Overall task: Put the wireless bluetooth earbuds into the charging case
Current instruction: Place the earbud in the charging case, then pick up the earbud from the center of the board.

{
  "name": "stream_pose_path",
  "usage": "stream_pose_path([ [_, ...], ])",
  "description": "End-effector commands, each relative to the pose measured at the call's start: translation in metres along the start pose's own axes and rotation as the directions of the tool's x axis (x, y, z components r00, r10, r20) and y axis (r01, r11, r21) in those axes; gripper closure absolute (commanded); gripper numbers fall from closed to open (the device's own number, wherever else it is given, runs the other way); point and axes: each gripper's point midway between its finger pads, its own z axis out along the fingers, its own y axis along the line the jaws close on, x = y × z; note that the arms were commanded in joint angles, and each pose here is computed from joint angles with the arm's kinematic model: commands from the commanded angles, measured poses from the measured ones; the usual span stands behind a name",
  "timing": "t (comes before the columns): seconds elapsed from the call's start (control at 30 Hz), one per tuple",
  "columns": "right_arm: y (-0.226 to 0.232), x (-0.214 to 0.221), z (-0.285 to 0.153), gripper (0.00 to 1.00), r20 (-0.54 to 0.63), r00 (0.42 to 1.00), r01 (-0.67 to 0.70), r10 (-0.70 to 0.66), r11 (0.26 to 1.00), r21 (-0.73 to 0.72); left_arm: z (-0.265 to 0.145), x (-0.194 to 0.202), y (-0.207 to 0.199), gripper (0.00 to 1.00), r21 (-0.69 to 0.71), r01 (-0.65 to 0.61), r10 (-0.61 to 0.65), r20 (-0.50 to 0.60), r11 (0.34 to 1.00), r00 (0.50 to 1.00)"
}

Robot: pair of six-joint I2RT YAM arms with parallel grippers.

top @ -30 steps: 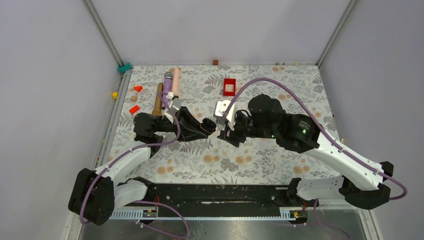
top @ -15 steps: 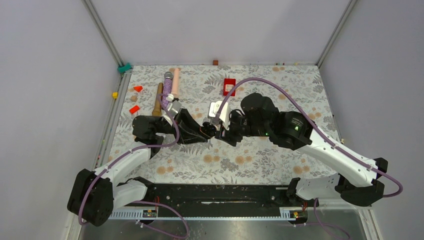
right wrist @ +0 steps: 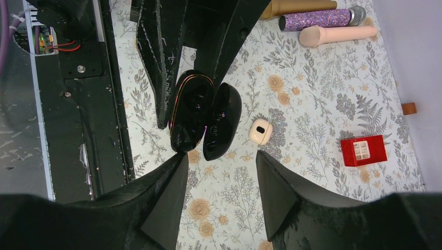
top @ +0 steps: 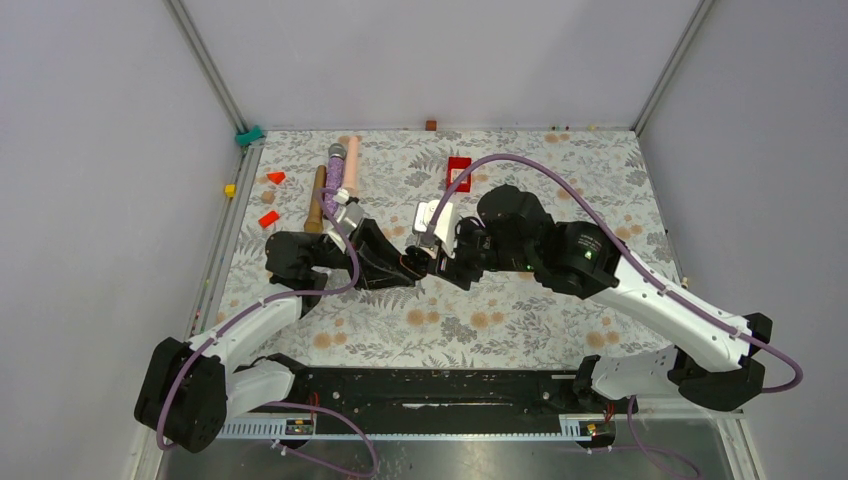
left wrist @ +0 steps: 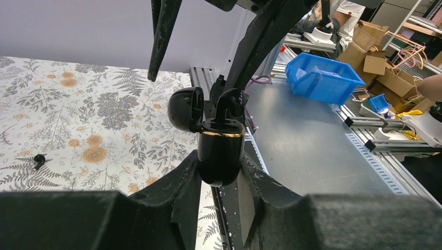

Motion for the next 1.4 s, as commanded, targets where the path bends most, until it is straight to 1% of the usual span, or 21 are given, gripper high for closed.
stream_pose_path([
  [0.0,-0.008,-0.020,-0.018,0.42,0.058,0.998,0.017,-0.019,0.999,0.030,0.000,-0.007,-0.011,1.00,0.030,-0.083,0.082,0.005,0.996,0.997],
  [0.17,-0.003,-0.031,-0.041,0.42,0.113,0.993,0.020,-0.022,1.000,0.019,0.000,-0.008,-0.011,1.00,0.029,-0.083,0.083,0.007,0.996,0.997],
  [0.27,-0.001,-0.035,-0.040,0.42,0.121,0.993,0.009,-0.009,1.000,0.001,0.000,-0.008,-0.010,1.00,0.027,-0.082,0.082,0.007,0.996,0.997],
  [0.37,-0.001,-0.031,-0.032,0.42,0.099,0.995,0.003,-0.002,1.000,-0.004,0.001,-0.008,-0.011,1.00,0.028,-0.082,0.081,0.006,0.996,0.997],
  [0.43,-0.011,-0.027,-0.029,0.42,0.078,0.997,0.008,-0.012,0.999,0.049,0.000,-0.008,-0.011,1.00,0.029,-0.082,0.082,0.004,0.996,0.997],
  [0.53,-0.045,-0.020,-0.032,0.41,0.040,0.999,0.000,-0.009,0.977,0.215,0.000,-0.008,-0.011,1.00,0.030,-0.085,0.085,-0.003,0.996,0.996],
  [0.63,-0.082,-0.008,-0.041,0.41,0.035,0.997,-0.078,0.071,0.938,0.338,0.001,-0.005,-0.002,1.00,0.010,-0.067,0.068,-0.024,0.998,0.997],
  [0.77,-0.125,0.023,-0.044,0.34,0.036,0.980,-0.189,0.194,0.873,0.449,0.001,-0.006,0.001,1.00,0.004,-0.084,0.084,-0.037,0.996,0.996],
  [0.87,-0.154,0.057,-0.037,0.32,0.011,0.953,-0.267,0.301,0.826,0.497,0.001,-0.009,-0.001,1.00,0.013,-0.105,0.105,-0.047,0.994,0.993],
  [0.93,-0.172,0.083,-0.030,0.32,-0.013,0.920,-0.330,0.392,0.793,0.512,0.000,-0.008,-0.001,1.00,0.023,-0.102,0.103,-0.068,0.995,0.992],
  [1.0,-0.187,0.115,-0.014,0.32,-0.043,0.855,-0.431,0.516,0.755,0.495,-0.001,-0.009,-0.003,1.00,0.046,-0.117,0.121,-0.092,0.992,0.988],
  [1.07,-0.206,0.149,-0.006,0.32,-0.060,0.769,-0.528,0.637,0.686,0.501,-0.003,-0.007,-0.002,1.00,0.052,-0.114,0.120,-0.116,0.992,0.986],
  [1.13,-0.218,0.186,0.003,0.34,-0.090,0.644,-0.628,0.760,0.592,0.506,-0.005,-0.007,0.001,1.00,0.045,-0.146,0.151,-0.136,0.988,0.979],
  [1.17,-0.223,0.204,0.009,0.35,-0.097,0.564,-0.685,0.820,0.530,0.500,-0.006,-0.006,0.002,1.00,0.042,-0.163,0.167,-0.146,0.986,0.975],
  [1.2,-0.230,0.214,0.013,0.37,-0.090,0.498,-0.735,0.863,0.474,0.485,-0.007,-0.003,0.003,1.00,0.037,-0.168,0.172,-0.159,0.985,0.972],
  [1.27,-0.232,0.243,0.027,0.41,-0.085,0.318,-0.832,0.944,0.321,0.452,-0.009,0.001,0.003,1.00,0.029,-0.182,0.184,-0.175,0.983,0.967],
  [1.3,-0.232,0.256,0.033,0.43,-0.085,0.247,-0.857,0.965,0.258,0.446,-0.010,0.002,0.003,1.00,0.025,-0.186,0.187,-0.176,0.982,0.966],
  [1.33,-0.231,0.269,0.038,0.44,-0.090,0.191,-0.869,0.978,0.211,0.447,-0.010,0.003,0.002,1.00,0.025,-0.188,0.189,-0.177,0.982,0.966],
  [1.37,-0.230,0.281,0.042,0.45,-0.098,0.157,-0.868,0.983,0.185,0.460,-0.010,0.005,0.001,1.00,0.030,-0.185,0.187,-0.177,0.982,0.966],
])
